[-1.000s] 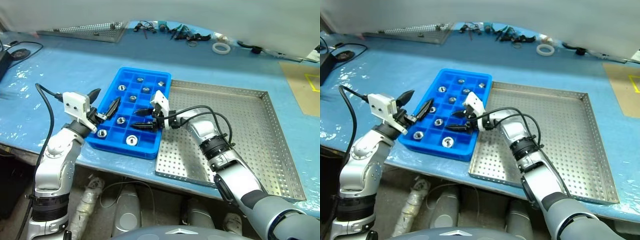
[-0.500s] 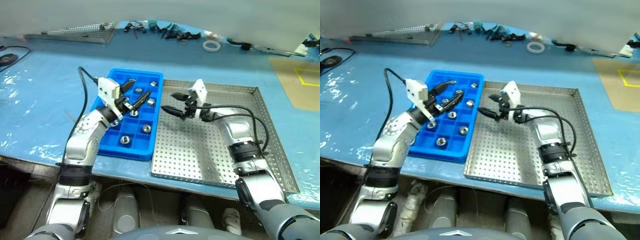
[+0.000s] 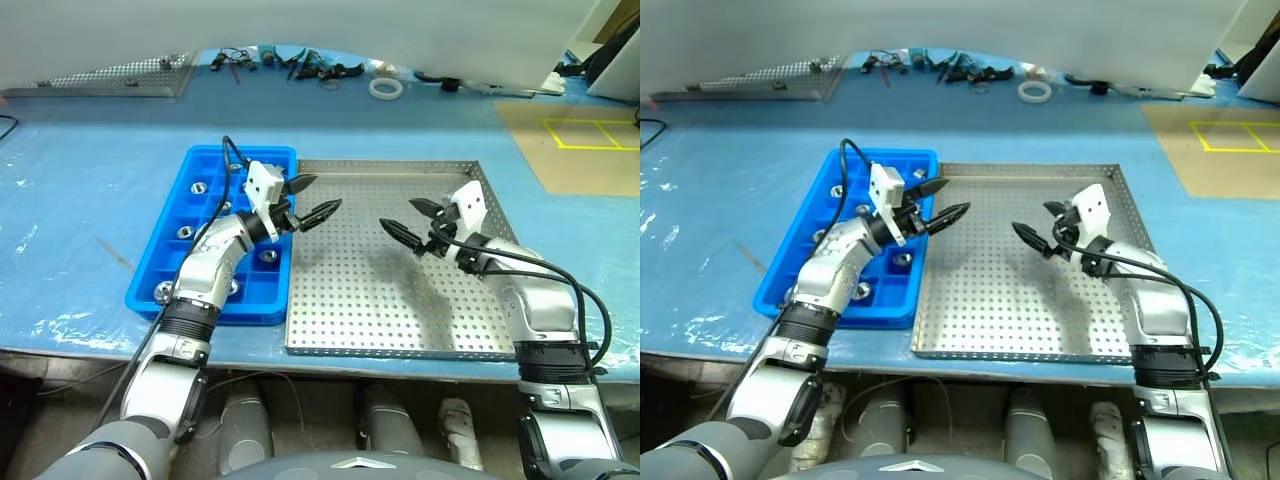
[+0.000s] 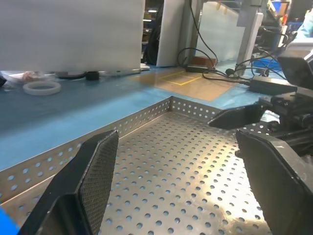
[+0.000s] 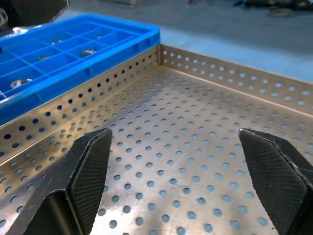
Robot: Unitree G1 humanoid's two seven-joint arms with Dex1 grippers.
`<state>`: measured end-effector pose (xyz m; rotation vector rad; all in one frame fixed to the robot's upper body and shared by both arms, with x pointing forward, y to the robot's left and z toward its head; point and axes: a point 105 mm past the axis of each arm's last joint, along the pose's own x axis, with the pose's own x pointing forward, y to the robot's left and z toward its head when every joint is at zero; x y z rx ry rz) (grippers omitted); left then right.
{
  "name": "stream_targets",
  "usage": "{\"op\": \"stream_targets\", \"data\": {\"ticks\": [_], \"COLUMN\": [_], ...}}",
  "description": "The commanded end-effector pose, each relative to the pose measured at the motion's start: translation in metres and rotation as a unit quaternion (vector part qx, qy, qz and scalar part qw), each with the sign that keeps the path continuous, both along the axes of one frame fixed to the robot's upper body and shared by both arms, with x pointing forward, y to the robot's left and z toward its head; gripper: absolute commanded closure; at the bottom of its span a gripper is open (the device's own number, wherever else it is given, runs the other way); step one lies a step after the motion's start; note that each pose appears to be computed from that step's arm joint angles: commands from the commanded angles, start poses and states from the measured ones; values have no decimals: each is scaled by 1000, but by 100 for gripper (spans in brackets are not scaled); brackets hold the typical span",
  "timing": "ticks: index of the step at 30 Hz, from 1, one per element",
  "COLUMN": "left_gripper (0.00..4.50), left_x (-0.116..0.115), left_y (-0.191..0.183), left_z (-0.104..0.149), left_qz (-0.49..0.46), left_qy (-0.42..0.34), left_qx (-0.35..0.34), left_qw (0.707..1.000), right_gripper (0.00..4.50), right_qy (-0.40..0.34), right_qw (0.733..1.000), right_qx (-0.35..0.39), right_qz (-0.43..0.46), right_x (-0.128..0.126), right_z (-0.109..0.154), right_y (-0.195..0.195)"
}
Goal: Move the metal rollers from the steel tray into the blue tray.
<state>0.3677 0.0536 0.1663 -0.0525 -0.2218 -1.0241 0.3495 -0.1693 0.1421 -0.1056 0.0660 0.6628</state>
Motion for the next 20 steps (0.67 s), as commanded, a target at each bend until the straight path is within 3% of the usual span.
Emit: {"op": "stream_targets", "data": {"ticks": [1,20], "left_gripper": [2,2], "left_x": [-1,-6], "left_y": [-4,-8], "left_z": [8,1], "left_qz": [-12,-13], "left_qy": [-23,-25], "left_qx": [-2,11], "left_qw": [1000,1000], "right_gripper": [0,0], "right_qy": [-35,-62], "right_qw": [999,997], "right_qx": [10,-41], "right_qz": [-7,8], "right_x": [-1,14], "right_z": [20,23], "right_y": [-2,6]}}
